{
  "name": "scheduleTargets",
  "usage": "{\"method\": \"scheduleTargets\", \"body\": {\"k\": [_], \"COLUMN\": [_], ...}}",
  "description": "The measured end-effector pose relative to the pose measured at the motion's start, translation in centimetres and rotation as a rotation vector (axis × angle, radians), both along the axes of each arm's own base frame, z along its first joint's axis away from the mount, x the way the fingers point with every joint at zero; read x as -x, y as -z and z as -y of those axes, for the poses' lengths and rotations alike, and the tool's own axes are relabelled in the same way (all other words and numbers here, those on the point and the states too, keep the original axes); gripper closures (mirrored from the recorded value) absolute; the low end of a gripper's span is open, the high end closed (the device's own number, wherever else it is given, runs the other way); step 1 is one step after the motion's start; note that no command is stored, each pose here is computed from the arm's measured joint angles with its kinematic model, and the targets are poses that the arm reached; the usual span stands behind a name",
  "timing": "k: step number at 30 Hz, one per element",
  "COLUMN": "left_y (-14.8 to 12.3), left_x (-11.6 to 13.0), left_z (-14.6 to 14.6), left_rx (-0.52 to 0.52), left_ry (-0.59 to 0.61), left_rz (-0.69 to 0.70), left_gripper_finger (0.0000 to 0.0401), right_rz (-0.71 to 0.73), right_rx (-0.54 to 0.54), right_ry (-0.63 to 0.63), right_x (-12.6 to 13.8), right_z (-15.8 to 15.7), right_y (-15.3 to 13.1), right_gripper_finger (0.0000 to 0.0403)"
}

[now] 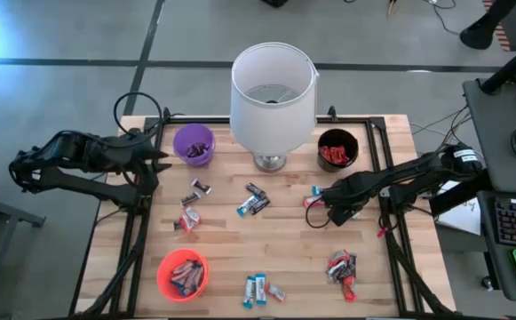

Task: Organize candy in baskets
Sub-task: Put the brown chocolate bar into the purple bucket

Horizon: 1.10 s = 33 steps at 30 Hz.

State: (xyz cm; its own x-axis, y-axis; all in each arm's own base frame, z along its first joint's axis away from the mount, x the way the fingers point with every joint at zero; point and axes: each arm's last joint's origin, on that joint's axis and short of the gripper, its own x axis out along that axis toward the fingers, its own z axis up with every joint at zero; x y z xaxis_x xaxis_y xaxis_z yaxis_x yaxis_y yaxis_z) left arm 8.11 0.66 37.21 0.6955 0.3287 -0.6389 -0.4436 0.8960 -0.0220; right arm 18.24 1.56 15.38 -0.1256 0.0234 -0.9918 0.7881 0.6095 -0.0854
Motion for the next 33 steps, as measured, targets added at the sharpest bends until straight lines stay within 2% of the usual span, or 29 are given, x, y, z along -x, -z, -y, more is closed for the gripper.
{"method": "scheduleTargets", "body": {"k": [6,8,14,24,33], "left_y": [0.0,0.0,0.0,0.0,0.0], "left_x": [0.0,0.0,0.0,0.0,0.0], "left_z": [0.0,0.0,0.0,0.0,0.0], "left_rx": [0.000,0.000,0.000,0.000,-0.001], "left_ry": [0.000,0.000,0.000,0.000,0.000], "left_rz": [0.000,0.000,0.000,-0.001,-0.001], "left_gripper_finger": [0.0262,0.0262,0.0262,0.0262,0.0262], "right_rz": [0.004,0.003,0.003,0.070,0.058], "right_rx": [0.002,0.003,0.005,0.006,0.027], "right_ry": [0.017,0.027,0.040,0.042,0.016], "right_x": [0.0,0.0,-0.1,-1.3,-1.0], "right_z": [0.0,0.0,0.0,-0.1,0.1], "right_y": [0.0,0.0,-0.1,-2.6,-2.0], "right_gripper_finger": [0.0371,0.0387,0.0394,0.0394,0.0394]}}
